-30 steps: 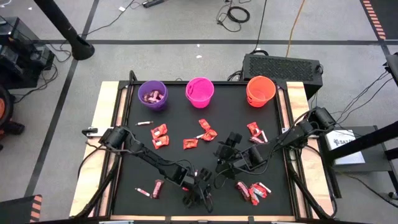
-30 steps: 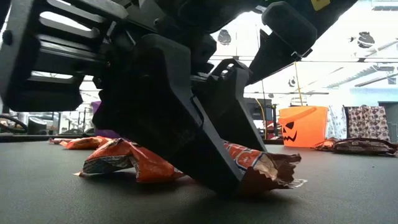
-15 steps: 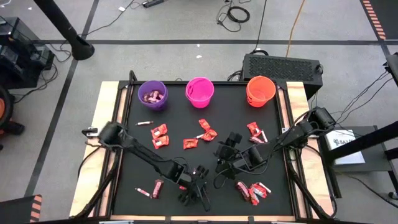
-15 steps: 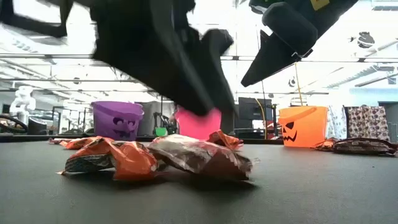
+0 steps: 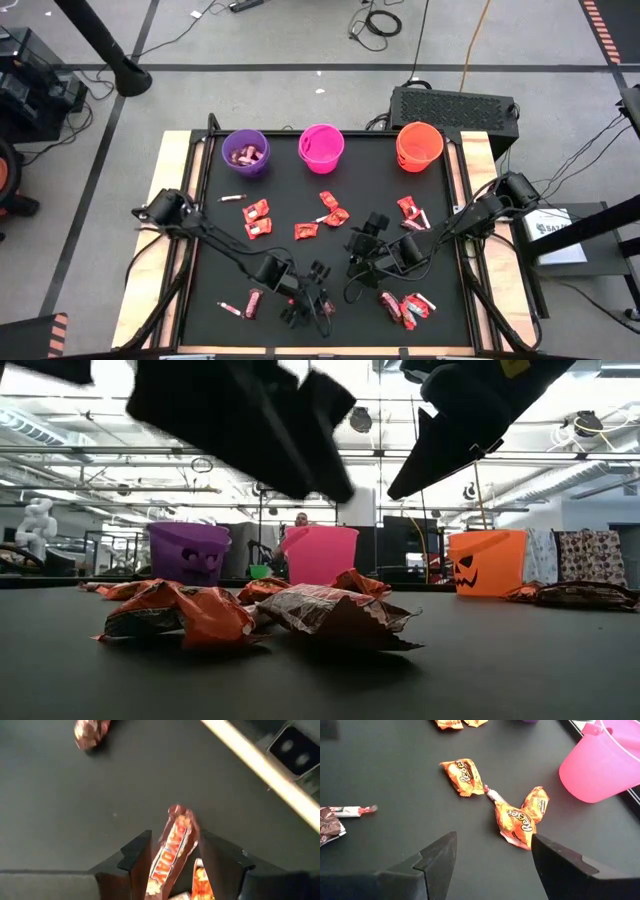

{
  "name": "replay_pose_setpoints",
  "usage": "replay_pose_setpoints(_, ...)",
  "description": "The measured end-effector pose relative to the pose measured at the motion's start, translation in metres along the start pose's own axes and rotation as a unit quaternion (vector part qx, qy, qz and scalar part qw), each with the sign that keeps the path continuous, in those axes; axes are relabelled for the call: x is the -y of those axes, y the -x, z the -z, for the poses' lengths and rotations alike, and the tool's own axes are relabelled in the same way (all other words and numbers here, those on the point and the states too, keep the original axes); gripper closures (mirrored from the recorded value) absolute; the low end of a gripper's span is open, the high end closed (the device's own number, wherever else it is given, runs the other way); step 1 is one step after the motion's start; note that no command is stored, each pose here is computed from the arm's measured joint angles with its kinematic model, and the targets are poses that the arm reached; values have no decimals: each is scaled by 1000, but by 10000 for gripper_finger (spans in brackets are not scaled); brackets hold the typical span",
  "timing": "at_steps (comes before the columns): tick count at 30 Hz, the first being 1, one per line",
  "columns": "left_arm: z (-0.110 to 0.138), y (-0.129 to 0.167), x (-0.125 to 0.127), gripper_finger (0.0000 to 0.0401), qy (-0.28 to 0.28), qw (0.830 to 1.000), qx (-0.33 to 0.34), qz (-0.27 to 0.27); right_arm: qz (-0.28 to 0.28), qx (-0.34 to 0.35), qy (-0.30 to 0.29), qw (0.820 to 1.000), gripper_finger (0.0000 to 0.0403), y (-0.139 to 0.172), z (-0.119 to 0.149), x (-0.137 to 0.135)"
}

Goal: Sort candy by brand, put in halloween buckets
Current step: Put the brown chocolate bar into the purple bucket

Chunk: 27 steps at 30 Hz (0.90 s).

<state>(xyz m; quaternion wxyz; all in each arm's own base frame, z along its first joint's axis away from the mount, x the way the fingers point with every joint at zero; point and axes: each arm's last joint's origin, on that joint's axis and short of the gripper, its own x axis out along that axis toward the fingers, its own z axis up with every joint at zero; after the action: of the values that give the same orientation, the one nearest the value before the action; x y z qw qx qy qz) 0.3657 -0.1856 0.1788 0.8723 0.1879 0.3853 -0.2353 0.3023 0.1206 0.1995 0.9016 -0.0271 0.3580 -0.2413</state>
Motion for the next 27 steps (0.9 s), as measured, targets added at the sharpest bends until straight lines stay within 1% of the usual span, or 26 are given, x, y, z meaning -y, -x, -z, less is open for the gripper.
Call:
replay_pose_setpoints(3, 1, -13, 2, 232, -15, 1000, 16, -1, 0, 0, 0, 1000, 156, 0, 0, 0)
replay_pose_setpoints(6, 3, -29, 9, 232, -56, 998, 31, 11, 0, 0, 0, 1000, 156, 0, 0, 0)
replay_pose_setpoints(9, 12, -46, 15, 232, -89, 996, 16, 19, 0, 0, 0, 1000, 156, 0, 0, 0)
replay_pose_setpoints(11, 15, -53, 15, 232, -91, 996, 18, 18, 0, 0, 1, 1000, 156, 0, 0, 0)
replay_pose_setpoints(15, 17, -60, 15, 232, -90, 996, 23, 16, 0, 0, 1, 1000, 156, 0, 0, 0)
replay_pose_setpoints(22, 18, -60, 13, 234, -87, 996, 22, 14, 0, 0, 1, 1000, 156, 0, 0, 0)
replay_pose_setpoints(25, 18, -60, 13, 249, -85, 996, 22, 14, 0, 0, 0, 1000, 156, 0, 0, 0)
replay_pose_setpoints(27, 18, -60, 12, 270, -84, 996, 22, 13, 0, 0, 0, 1000, 156, 0, 0, 0)
